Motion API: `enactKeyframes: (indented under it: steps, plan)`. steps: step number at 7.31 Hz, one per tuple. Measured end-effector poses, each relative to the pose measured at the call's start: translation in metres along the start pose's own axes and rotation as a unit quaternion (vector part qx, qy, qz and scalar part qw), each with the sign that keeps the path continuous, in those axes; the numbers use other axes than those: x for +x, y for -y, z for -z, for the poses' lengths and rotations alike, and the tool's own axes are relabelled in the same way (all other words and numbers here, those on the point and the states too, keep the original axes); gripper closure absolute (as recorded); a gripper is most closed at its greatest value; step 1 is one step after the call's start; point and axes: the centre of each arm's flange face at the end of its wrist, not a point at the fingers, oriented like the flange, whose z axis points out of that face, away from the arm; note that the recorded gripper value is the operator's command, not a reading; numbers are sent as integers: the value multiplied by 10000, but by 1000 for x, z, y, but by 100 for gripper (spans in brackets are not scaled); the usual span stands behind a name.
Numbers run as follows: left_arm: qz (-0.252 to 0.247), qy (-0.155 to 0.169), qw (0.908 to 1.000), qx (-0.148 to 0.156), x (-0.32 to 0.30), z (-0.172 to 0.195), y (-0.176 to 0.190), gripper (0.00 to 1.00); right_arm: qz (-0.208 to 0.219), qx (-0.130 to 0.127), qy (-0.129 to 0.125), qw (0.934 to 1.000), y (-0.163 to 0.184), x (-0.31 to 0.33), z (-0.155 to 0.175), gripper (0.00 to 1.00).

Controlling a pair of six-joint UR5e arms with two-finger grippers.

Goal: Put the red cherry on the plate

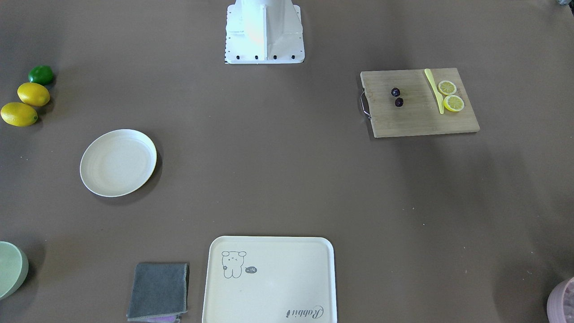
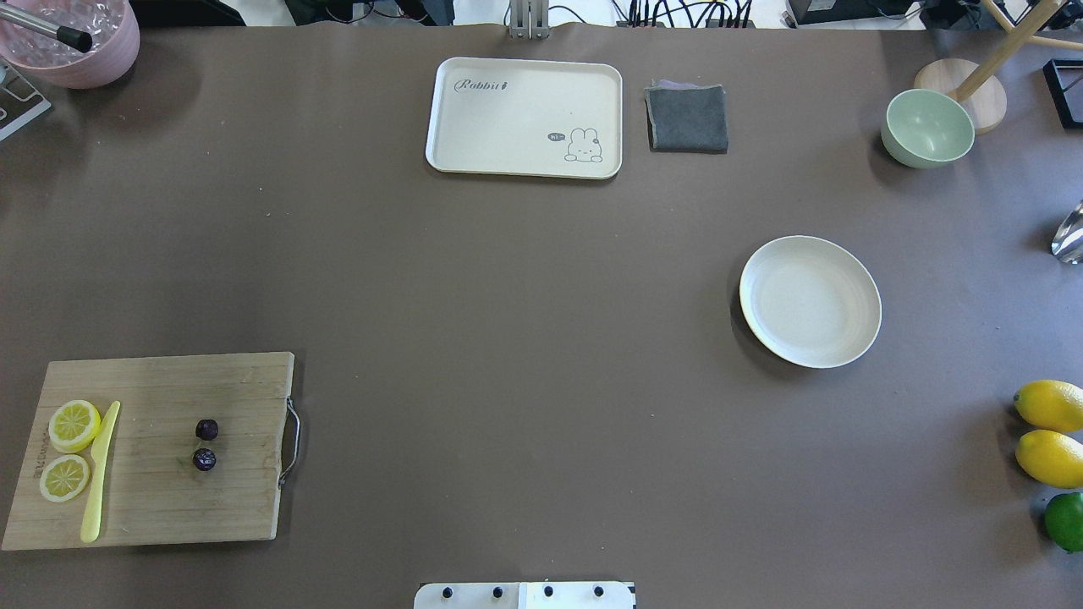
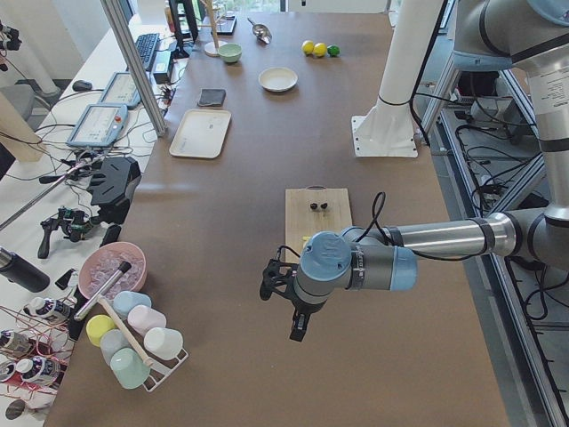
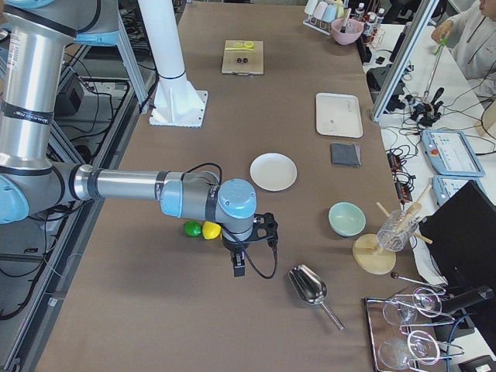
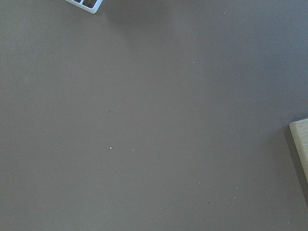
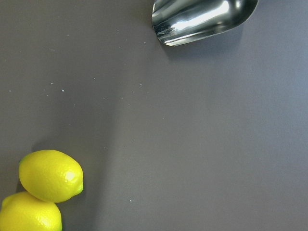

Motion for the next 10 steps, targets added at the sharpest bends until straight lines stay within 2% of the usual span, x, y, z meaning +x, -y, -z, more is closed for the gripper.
enactKeyframes:
  steps: [7,10]
  plan:
    - [-38,-13,10000,1,2,0,2,2,57,94,-180,9998,9,0,13,0]
    - [-89,1,10000,24,3,1,7,2,83,129,-156,9998,14,-2,16,0]
